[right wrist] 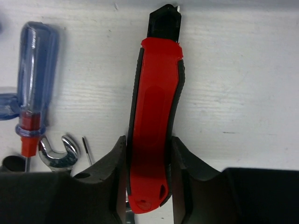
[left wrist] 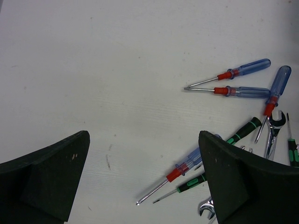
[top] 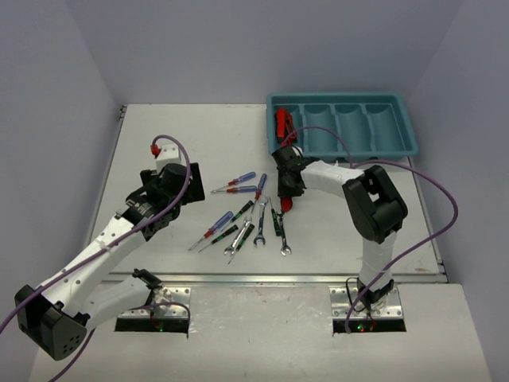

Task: Sort the tools into containers

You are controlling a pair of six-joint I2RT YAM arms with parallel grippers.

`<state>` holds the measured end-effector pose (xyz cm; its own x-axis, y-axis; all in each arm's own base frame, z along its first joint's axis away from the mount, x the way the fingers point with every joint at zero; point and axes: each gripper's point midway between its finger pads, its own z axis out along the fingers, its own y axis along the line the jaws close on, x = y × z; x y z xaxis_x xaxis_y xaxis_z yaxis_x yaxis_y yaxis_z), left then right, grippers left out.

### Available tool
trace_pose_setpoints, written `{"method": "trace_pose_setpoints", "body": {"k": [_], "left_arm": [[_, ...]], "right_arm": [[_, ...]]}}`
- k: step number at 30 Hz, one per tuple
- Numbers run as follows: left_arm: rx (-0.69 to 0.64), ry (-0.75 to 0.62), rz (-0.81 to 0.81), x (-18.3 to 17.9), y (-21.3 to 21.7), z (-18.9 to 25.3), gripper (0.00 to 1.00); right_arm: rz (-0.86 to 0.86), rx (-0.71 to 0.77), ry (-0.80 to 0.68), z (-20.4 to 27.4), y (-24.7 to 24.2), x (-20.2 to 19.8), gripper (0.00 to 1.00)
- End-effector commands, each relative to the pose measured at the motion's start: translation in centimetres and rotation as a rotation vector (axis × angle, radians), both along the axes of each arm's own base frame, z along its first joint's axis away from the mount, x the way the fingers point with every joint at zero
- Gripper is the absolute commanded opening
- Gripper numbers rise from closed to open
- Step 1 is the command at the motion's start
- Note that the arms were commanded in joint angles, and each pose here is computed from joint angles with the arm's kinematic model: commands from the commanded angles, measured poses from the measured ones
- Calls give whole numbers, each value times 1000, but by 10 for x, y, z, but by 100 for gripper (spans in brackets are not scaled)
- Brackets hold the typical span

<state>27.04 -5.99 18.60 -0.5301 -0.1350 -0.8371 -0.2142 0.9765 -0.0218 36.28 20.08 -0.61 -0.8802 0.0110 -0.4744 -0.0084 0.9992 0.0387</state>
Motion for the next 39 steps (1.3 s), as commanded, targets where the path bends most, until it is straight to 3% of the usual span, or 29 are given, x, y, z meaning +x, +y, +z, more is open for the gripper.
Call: {"method": "trace_pose_setpoints", "body": {"k": [1, 5, 9, 12, 16, 18, 29, 32, 35, 39], "left_arm": [[-13, -30, -13, 6, -5, 6, 100], [-13, -34, -10, 5, -4, 7, 100], [-10, -31, -9, 6, -4, 6, 100], [-7, -27, -7, 7, -4, 5, 100], [2, -20, 1, 8, -4, 5, 100], [5, -15, 2, 7, -3, 3, 100], [6, -18, -4, 7, -3, 1, 100], [10, -8, -6, 7, -4, -2, 100], [14, -3, -7, 7, -3, -4, 100], [20, 1, 1, 8, -2, -5, 100]], "right_arm": [[-20, 9, -121, 45, -10, 1, 15], [97, 4, -97, 70, -12, -15, 7], [305, 97, -28, 99, 5, -45, 5], [351, 118, -71, 124, 8, -44, 5], [355, 72, -167, 150, 2, -7, 4], [346, 67, -238, 170, 1, 33, 4], [256, -19, -368, 174, -17, 207, 9], [247, -47, -411, 168, -20, 232, 29], [245, -73, -461, 173, -22, 244, 67], [212, -77, -489, 208, -30, 231, 87]]}}
